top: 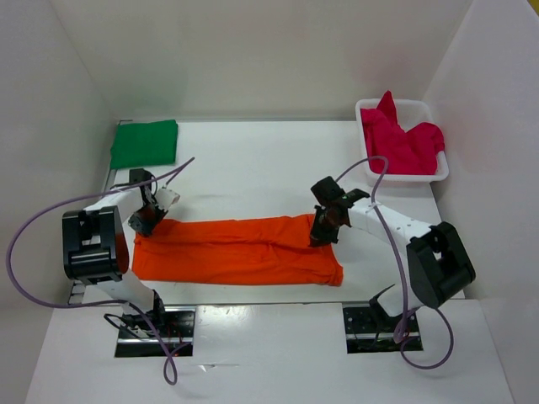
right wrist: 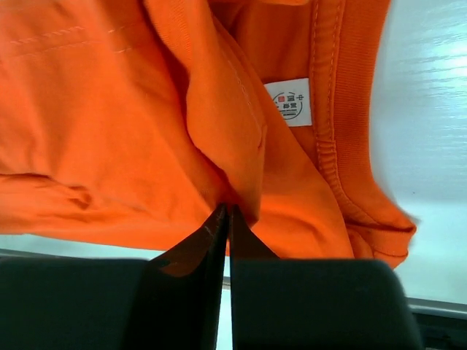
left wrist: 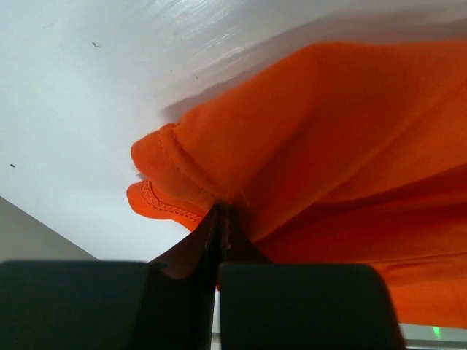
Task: Fold and stack the t-shirts
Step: Fold the other side of the tshirt into a rectangle
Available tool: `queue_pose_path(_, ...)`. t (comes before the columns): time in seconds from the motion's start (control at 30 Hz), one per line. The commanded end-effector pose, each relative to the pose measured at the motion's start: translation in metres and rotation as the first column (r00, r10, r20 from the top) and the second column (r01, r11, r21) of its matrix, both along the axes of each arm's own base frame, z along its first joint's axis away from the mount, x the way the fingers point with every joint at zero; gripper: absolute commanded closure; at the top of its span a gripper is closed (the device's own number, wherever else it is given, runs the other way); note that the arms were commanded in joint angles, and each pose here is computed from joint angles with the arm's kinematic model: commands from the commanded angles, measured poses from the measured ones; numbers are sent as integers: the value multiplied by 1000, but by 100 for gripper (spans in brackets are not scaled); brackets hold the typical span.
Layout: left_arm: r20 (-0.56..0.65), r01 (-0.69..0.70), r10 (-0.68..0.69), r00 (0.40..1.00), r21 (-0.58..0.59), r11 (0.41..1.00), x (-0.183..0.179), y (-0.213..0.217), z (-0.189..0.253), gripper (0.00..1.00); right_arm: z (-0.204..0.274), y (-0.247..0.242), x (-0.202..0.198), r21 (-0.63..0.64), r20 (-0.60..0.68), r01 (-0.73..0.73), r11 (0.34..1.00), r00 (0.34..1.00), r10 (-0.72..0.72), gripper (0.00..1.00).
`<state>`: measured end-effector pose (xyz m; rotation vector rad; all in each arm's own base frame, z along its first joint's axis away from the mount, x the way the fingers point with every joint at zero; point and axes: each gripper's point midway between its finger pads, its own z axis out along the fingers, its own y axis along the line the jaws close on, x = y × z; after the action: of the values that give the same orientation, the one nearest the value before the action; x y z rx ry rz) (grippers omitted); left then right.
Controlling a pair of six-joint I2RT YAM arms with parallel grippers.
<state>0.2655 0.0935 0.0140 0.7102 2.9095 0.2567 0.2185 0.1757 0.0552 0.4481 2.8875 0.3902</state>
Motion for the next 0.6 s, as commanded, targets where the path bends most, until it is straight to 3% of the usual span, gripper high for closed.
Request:
queue_pose_path(0.0,-8,-22,22,1000,34,999,1,7,-3,100,-8,2,-8,-32,-48,-10,999,999,9,92)
queue_pose_path(0.03,0,-24,24,1000,45,999,3,9,-2,100,-11,1,-15,-42,-65,-20,999,998,17,90)
queue_pose_path(0.17,18,-26,25,1000,57,998,6,11,7,94,-13,-4,-27,-62,-97,-40,997,995,33,58)
queue_pose_path(0.47,60,-45,42,997,53,998,5,9,29,76,51,13,17,-2,143,-31,1000,989,31,56)
queue_pose_path(0.57,86,-56,48,995,90,994,5,16,39,74,29,0,16,-92,84,10,996,996,-2,56)
